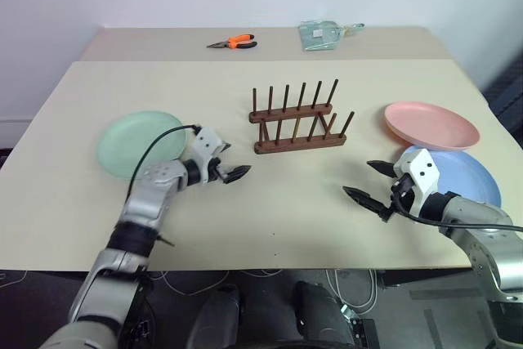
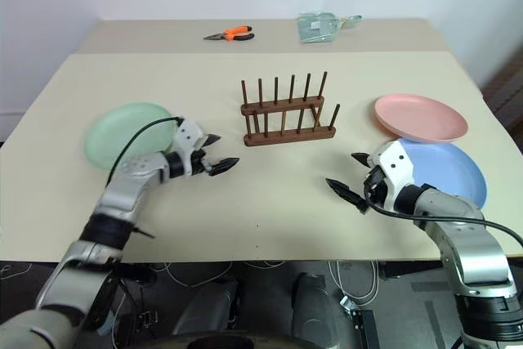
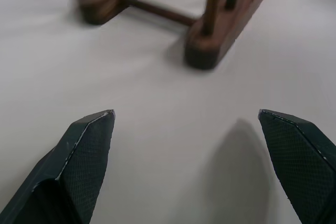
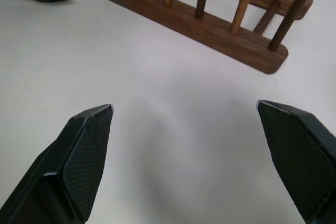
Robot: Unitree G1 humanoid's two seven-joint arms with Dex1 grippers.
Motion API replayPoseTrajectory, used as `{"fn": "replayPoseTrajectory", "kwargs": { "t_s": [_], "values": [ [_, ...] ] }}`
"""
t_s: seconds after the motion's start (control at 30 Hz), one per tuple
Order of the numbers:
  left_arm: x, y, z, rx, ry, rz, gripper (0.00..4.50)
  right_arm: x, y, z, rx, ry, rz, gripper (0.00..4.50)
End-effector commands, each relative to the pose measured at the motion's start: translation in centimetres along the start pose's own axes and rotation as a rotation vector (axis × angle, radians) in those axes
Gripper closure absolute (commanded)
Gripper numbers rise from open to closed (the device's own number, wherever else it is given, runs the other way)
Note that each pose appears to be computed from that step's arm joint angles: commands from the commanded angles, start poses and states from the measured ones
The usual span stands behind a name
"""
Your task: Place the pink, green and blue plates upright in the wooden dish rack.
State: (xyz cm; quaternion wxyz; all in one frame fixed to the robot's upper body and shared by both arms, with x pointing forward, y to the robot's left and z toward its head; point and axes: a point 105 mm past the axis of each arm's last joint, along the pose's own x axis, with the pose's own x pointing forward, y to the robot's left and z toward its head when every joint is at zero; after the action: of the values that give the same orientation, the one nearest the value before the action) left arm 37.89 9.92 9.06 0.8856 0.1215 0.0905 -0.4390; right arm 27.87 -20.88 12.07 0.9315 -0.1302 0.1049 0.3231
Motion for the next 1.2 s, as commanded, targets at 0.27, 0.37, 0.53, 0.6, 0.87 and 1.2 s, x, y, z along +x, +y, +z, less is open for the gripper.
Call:
{"fn": "replayPoseTrajectory", "kwargs": {
  "t_s": [0.27,0.37,0.53,0.6,0.87,1.2],
  "values": [
    [5.6,-1.2,0.6,0.086,0.046,-0.121,2.40,-1.1,1.3,0.8,-0.010,-0.055,-0.068,0.00],
    [5.7,-1.6,0.9,0.105,0.016,-0.141,3.74,-1.1,1.3,0.5,-0.016,-0.045,-0.074,0.00],
    [5.2,-3.6,2.6,0.158,-0.097,-0.266,3.72,-1.9,1.3,0.0,-0.019,-0.007,-0.058,0.00],
    [4.4,-4.9,2.8,0.207,-0.111,-0.362,3.72,-2.7,1.5,-0.6,-0.022,0.039,-0.023,0.00],
    [1.3,-6.2,1.1,0.276,-0.007,-0.534,2.66,-4.6,0.9,-1.8,-0.022,0.118,-0.010,0.00],
    [-3.3,-4.8,-1.5,0.153,0.094,-0.388,1.42,-3.9,3.0,-2.3,-0.013,0.146,0.084,2.93]
  ]
}}
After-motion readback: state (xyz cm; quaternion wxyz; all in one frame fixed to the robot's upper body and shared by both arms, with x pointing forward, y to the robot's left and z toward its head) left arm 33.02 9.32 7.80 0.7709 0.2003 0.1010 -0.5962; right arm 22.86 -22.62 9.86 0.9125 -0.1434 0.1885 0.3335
